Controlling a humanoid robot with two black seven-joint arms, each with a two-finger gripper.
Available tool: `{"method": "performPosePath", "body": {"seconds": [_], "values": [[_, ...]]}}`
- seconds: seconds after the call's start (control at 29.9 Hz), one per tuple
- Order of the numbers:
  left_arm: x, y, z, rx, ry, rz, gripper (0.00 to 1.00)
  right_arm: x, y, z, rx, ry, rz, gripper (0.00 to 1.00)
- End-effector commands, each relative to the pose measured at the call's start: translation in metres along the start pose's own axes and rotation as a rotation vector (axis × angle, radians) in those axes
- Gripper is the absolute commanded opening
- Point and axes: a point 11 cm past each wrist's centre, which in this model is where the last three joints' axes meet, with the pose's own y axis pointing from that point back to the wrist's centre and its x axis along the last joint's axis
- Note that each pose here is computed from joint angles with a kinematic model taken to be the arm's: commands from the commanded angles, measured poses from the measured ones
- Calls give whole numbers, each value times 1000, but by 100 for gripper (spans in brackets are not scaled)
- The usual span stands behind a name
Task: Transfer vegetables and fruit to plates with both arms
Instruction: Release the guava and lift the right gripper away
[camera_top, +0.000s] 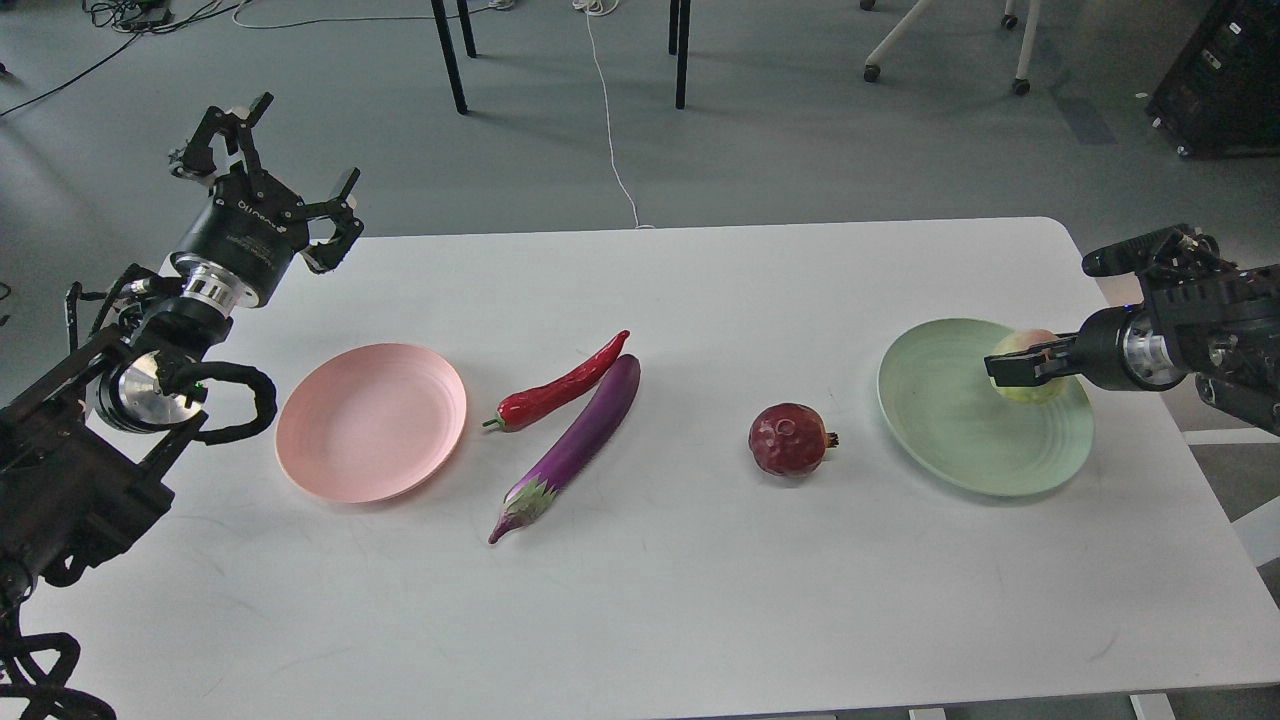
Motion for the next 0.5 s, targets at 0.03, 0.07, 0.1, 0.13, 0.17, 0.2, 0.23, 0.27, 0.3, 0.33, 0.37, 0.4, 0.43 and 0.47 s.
{"method": "performPosePath", "body": {"seconds": [0.03,0.07,0.1,0.13,0.17,0.2,0.23,0.27,0.3,0.33,0.37,0.4,0.43,0.47], "values": [[1,0,-1,-1,3,3,98,12,5,-1,2,5,24,97],[0,0,-1,0,3,3,98,17,6,-1,1,7,32,97],[0,0,-1,0,3,1,98,21,7,-3,4,10,38,97],[0,0,-1,-1,3,1,98,27,7,-7,12,13,49,97],[1,0,0,0,1,3,98,35,9,-11,24,12,66,97],[1,1,0,-1,0,2,98,45,11,-19,48,5,90,97],[1,1,0,-2,0,2,98,55,11,-31,79,-3,111,97],[1,1,1,-2,1,2,98,62,11,-44,113,-5,121,97],[1,1,1,-2,1,2,98,71,12,-58,145,0,131,97],[1,0,2,-4,1,3,98,79,12,-70,173,9,138,97],[0,0,2,-4,1,1,98,86,12,-84,199,26,144,97],[0,0,2,-4,1,1,98,93,10,-100,229,50,143,97],[1,0,1,-3,1,3,98,96,8,-116,257,72,138,97],[1,0,1,-3,1,3,98,95,5,-130,280,91,124,97]]}}
